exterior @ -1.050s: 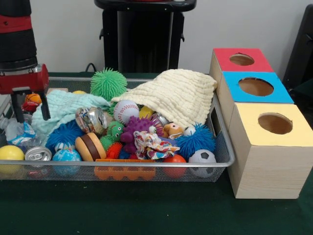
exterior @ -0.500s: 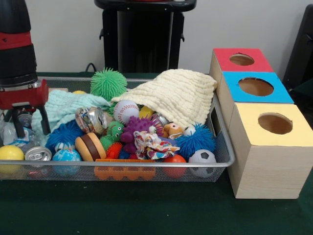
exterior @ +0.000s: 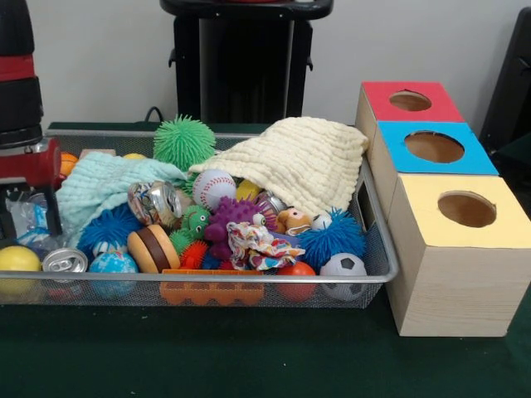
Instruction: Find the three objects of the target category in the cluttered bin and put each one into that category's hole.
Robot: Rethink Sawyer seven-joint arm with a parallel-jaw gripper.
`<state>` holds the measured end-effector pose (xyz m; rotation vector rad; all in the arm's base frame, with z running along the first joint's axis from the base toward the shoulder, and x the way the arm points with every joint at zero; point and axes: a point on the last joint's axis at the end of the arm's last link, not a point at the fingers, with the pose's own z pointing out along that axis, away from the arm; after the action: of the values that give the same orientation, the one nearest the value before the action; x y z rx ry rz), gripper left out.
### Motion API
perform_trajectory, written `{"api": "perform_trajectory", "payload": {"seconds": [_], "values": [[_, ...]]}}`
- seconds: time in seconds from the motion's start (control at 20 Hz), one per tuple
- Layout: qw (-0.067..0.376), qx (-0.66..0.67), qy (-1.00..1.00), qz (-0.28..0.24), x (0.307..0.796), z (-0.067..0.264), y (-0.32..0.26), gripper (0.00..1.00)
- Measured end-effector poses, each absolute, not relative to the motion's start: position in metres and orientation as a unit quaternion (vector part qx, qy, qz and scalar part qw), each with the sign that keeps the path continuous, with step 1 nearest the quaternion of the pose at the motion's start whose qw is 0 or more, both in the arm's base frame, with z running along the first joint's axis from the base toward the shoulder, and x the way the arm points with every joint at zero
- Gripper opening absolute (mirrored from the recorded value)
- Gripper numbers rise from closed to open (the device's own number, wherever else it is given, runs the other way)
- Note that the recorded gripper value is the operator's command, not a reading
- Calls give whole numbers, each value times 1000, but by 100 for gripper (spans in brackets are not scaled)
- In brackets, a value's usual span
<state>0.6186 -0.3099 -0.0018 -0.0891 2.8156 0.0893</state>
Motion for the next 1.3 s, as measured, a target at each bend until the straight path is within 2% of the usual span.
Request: {"api": "perform_trajectory", "payload": {"seconds": [0.4, 1.3], "values": [[158, -23, 987, 33, 624, -10, -320, 100], [105, -9, 992, 62, 635, -25, -345, 100]]}}
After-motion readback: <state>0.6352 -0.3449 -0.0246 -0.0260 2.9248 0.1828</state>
